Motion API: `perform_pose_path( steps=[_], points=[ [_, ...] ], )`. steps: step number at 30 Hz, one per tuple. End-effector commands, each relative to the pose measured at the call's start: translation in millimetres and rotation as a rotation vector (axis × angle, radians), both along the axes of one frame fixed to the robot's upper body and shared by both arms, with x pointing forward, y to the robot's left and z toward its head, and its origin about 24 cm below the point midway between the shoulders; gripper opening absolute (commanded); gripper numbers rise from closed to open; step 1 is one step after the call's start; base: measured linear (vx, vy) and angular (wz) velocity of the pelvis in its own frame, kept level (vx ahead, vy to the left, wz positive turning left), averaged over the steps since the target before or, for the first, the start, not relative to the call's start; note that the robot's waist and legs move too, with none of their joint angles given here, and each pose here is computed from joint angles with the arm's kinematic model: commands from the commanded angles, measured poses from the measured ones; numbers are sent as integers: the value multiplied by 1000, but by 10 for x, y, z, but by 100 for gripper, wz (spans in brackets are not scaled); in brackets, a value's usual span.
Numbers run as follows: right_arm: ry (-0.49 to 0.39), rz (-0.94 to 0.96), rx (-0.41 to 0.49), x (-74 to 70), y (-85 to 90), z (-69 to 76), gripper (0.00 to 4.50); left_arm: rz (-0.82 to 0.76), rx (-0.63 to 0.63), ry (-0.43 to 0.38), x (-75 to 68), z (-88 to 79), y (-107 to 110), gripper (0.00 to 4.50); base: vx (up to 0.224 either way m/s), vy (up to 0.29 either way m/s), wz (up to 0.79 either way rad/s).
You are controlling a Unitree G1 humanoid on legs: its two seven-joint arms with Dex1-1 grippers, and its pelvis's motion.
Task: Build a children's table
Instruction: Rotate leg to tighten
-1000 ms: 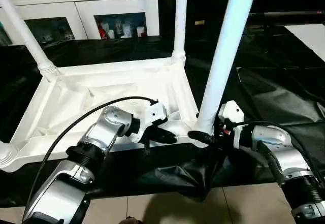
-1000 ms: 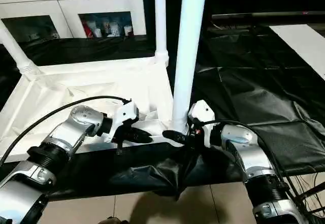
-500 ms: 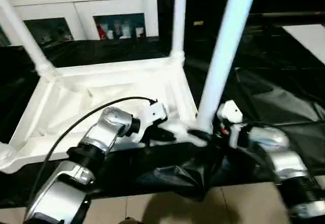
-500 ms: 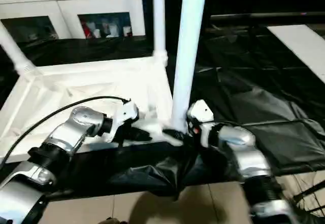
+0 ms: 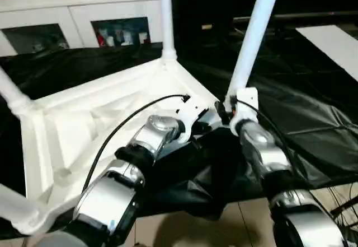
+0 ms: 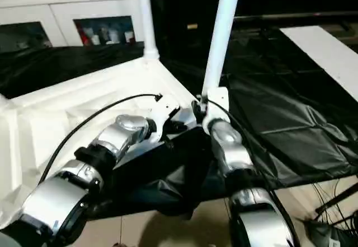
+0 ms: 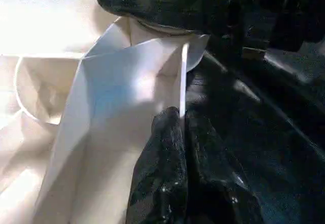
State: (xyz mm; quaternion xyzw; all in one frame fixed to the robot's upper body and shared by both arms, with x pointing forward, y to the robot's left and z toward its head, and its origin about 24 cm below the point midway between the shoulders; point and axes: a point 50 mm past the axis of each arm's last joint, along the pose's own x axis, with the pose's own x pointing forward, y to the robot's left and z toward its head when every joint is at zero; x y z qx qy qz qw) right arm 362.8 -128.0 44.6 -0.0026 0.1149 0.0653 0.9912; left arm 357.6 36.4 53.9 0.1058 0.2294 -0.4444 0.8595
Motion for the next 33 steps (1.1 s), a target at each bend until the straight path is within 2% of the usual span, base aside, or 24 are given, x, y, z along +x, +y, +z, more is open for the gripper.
perform_pose_path(
  steps=[1,3,6,8,9,11,14,16,19,21,24,28,33],
  points=[
    [71,43,50,-99,61,-198,337,79,45,-3,53,-28,141,0,0,0,0],
    [11,80,58,-78,95,-120,339,77,52,1,55,-40,153,0,0,0,0],
    [-52,136,15,-69,93,-43,363,51,53,-1,52,-39,169,0,0,0,0],
    [-86,166,13,-74,54,11,376,26,52,-5,46,-34,189,0,0,0,0],
    [-126,219,9,-102,-36,91,385,-30,57,-24,34,-20,234,0,0,0,0],
    [-132,255,5,-128,-80,119,394,-55,55,-21,24,-17,261,0,0,0,0],
    [-111,422,-51,-251,-201,130,394,-149,56,0,-24,-14,343,0,0,0,0],
    [-70,576,-99,-388,-317,105,394,-260,59,6,-88,-12,409,0,0,0,0],
    [-54,647,-103,-455,-363,103,394,-327,53,7,-125,-3,439,0,0,0,0],
    [-22,763,-93,-565,-424,116,394,-486,28,40,-233,23,502,0,0,0,0],
    [1,819,-76,-620,-440,137,394,-591,17,59,-312,51,546,0,0,0,0],
    [12,862,-76,-646,-432,154,394,-632,25,69,-345,76,583,0,0,0,0],
    [68,946,-123,-709,-429,108,394,-630,30,68,-333,102,609,0,0,0,0]
  ],
)
